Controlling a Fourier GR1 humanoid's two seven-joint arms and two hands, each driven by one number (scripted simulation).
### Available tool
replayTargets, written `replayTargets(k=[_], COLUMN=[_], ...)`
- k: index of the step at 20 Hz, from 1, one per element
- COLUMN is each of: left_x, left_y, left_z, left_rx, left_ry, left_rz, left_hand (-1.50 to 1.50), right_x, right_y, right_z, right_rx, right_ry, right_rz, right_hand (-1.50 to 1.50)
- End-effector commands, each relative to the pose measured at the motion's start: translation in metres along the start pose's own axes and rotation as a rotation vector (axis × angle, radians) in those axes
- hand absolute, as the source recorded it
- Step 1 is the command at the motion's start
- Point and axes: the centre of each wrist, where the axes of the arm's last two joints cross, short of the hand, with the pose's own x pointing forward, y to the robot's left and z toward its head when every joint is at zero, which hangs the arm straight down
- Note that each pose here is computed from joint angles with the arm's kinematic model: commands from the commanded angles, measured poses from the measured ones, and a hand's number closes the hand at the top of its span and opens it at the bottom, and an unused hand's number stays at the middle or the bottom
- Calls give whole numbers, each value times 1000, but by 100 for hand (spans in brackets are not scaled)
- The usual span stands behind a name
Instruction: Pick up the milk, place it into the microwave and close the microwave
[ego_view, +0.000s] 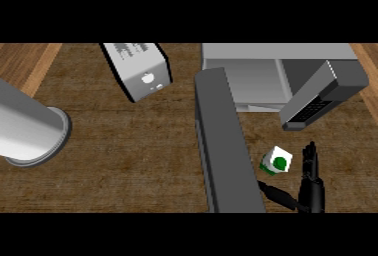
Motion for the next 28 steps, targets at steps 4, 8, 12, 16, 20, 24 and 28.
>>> replayTargets(k=[4, 8, 12, 16, 20, 24, 28], left_x=[10, 10, 0, -15, -9, 13, -1], left_y=[-3, 8, -1, 2, 5, 2, 8], left_z=[9, -1, 8, 10, 17, 13, 7], left_rx=[-8, -4, -1, -18, -5, -17, -14], left_ry=[-2, -10, -14, 8, -3, 5, 0], left_rz=[12, 14, 13, 5, 25, 1, 4], left_hand=[-150, -150, -150, -150, -150, -150, -150], right_x=[-26, -41, -47, -51, -43, -36, -28], right_y=[8, 7, 5, 7, 5, 44, 9], right_z=[4, -4, -27, -27, -44, -28, -72], right_rx=[-5, 17, 44, 123, 56, 111, 342], right_ry=[-3, -11, -9, -95, -190, -195, -243], right_rz=[45, 41, 6, -11, 60, -27, -59], right_hand=[-150, -150, 150, 150, 150, 150, 150])
